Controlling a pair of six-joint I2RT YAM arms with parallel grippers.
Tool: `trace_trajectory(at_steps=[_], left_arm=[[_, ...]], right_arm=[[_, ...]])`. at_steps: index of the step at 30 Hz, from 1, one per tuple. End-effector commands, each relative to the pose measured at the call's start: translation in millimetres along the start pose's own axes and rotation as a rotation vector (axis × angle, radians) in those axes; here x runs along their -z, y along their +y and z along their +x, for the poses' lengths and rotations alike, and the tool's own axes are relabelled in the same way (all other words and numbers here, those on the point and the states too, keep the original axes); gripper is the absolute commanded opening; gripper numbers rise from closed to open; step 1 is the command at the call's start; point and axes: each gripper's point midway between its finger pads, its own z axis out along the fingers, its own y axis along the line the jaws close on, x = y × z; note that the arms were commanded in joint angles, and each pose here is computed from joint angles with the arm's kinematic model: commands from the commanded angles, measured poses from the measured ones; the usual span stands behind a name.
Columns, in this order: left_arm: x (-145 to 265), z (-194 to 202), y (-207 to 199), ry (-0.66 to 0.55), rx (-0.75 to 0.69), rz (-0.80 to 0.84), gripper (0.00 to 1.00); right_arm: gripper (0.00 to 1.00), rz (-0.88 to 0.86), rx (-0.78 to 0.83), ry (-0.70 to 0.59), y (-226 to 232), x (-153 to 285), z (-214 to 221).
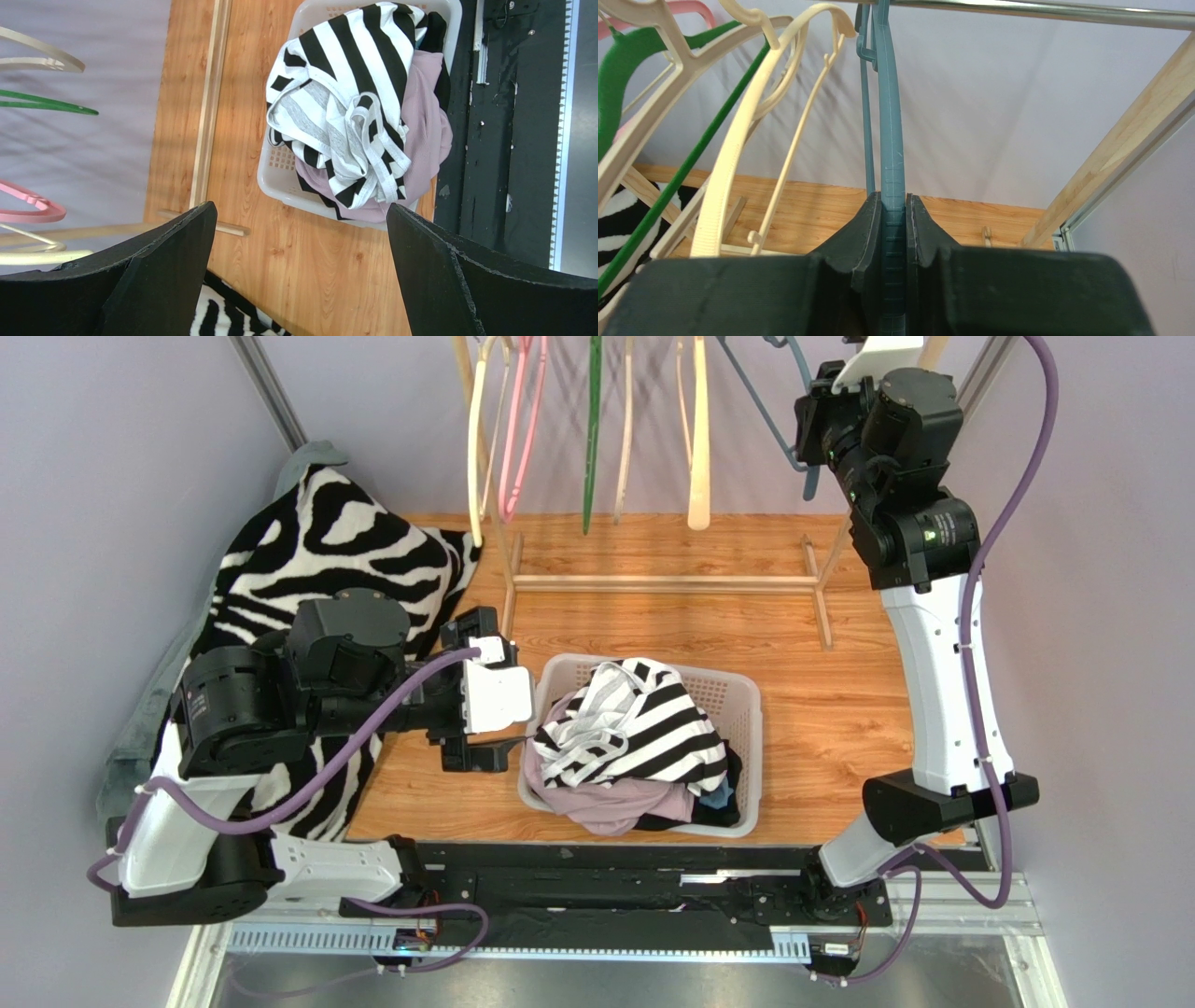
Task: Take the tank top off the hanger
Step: Place the hanger at the clothesline.
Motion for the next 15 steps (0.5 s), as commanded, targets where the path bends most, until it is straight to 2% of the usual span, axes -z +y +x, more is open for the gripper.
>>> trace_trajectory(at_steps=[1,15], left_arm=[[6.3,13.4,-1.7,0.035,0.024,-0.021,0.99],[7.8,15.9,2.3,0.032,0.028,-0.047,0.99]], right_arm=[[0.0,-0.023,-0.046,-0.135,1.1,-1.3,-40.1],[0.0,-0.025,-0.037,0.009,2.5,-32.7,18.8]])
